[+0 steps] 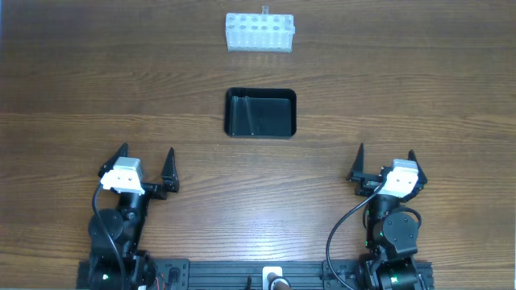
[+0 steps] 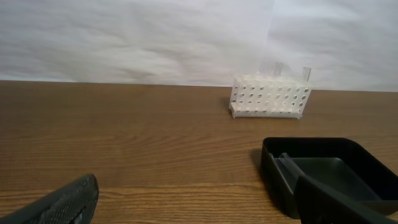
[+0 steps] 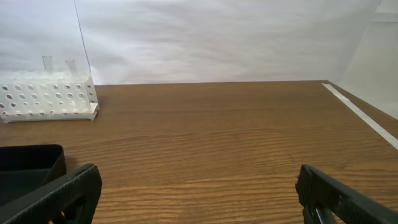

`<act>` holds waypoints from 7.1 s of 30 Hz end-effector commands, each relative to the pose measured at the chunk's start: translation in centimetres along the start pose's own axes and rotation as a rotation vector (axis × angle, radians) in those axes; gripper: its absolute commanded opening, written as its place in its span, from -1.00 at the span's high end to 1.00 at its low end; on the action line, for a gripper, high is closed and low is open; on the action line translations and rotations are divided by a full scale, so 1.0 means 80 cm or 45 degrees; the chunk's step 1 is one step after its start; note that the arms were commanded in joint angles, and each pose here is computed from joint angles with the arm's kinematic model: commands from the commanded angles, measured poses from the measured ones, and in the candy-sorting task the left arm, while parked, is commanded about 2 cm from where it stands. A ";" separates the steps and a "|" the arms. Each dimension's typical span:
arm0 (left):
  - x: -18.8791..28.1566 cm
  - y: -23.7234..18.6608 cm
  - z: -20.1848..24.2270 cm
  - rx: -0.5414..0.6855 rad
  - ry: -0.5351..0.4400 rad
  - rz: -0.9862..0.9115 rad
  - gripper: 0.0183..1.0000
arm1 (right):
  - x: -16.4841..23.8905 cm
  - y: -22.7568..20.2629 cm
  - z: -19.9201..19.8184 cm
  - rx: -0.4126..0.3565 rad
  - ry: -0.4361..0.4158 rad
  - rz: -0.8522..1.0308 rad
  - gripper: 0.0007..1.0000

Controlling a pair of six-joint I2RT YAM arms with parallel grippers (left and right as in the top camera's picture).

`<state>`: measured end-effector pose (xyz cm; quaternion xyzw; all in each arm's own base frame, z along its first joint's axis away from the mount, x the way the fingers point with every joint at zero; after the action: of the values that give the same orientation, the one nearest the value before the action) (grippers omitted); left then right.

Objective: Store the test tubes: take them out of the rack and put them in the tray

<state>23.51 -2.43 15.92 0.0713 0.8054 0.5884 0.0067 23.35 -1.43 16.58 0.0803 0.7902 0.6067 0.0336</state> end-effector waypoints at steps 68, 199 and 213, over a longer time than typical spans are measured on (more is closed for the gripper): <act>0.000 -0.002 0.000 -0.019 -0.009 0.002 -1.00 | -0.353 0.122 0.385 -0.060 0.487 0.618 -0.89; 0.000 -0.002 0.000 -0.019 -0.009 0.002 -1.00 | -0.182 0.041 0.326 -0.037 0.600 1.158 0.98; 0.000 -0.002 0.000 -0.019 -0.009 0.002 -1.00 | -0.191 0.015 0.343 -0.060 0.548 1.144 0.95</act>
<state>23.51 -2.42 15.92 0.0713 0.8054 0.5884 0.0064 42.82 22.25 11.42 0.2710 0.6517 0.5885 -0.3943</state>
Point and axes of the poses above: each gripper's point midway between its finger pads, its own x axis back along the fingers, its own z axis along the line the jaws close on, y = z × x, the point moved 1 cm from there along x, back along the fingers, and after that the axes turned 13 degrees about x, right-handed, at the moved point
